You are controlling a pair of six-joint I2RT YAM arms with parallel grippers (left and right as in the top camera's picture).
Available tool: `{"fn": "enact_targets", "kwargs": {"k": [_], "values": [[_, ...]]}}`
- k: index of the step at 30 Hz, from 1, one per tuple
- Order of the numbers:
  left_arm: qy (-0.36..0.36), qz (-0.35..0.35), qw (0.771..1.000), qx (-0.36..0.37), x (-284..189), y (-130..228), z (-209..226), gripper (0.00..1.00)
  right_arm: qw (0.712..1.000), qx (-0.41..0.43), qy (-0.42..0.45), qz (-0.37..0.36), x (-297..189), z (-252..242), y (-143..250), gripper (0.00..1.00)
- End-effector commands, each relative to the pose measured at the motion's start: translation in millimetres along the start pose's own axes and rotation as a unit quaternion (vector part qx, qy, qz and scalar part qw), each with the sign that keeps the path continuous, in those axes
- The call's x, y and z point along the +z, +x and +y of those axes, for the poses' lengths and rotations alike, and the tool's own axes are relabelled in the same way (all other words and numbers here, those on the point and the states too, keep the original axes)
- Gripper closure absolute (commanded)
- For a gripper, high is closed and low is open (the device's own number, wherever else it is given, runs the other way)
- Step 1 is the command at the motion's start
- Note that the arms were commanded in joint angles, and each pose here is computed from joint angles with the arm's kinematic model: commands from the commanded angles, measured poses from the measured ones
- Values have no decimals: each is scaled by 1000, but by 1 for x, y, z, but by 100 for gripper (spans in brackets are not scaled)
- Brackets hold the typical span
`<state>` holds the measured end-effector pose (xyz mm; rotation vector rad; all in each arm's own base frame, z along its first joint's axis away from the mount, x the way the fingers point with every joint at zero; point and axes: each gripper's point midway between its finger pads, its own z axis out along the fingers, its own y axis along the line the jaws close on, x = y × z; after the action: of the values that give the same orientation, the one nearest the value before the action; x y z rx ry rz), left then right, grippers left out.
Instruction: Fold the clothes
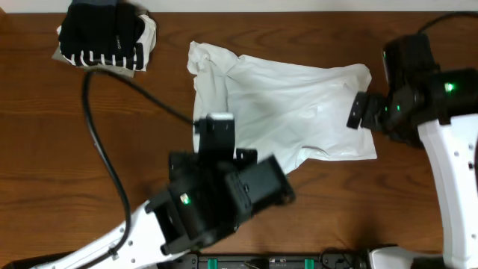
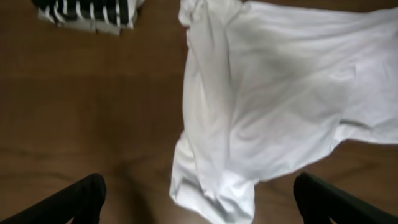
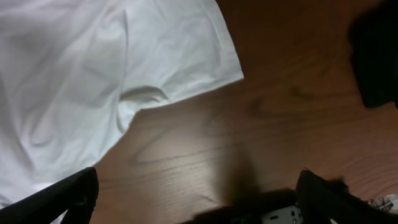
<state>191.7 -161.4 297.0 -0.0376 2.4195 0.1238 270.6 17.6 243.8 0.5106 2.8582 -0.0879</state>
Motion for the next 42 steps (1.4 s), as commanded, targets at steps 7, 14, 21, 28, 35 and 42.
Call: {"fn": "enact_targets", "kwargs": {"k": [7, 14, 21, 28, 35, 42], "values": [[-3, 91, 992, -88, 47, 78, -20, 2, 998, -3, 6, 55, 84, 4, 32, 1], [-53, 120, 961, -245, 79, 121, -15, 2, 997, 20, -24, 69, 116, 6, 38, 1], [-89, 134, 934, -318, 109, 160, -6, 2, 997, 39, -24, 61, 118, -1, 31, 1], [-117, 162, 914, -354, 139, 178, 8, 2, 996, 58, -24, 56, 119, -7, 25, 1], [-106, 208, 913, -333, 153, 177, 10, 2, 993, 91, -50, 50, 120, -15, 13, 1], [-112, 217, 890, -385, 157, 183, 8, 2, 993, 91, -53, 46, 121, -18, 10, 1]]}}
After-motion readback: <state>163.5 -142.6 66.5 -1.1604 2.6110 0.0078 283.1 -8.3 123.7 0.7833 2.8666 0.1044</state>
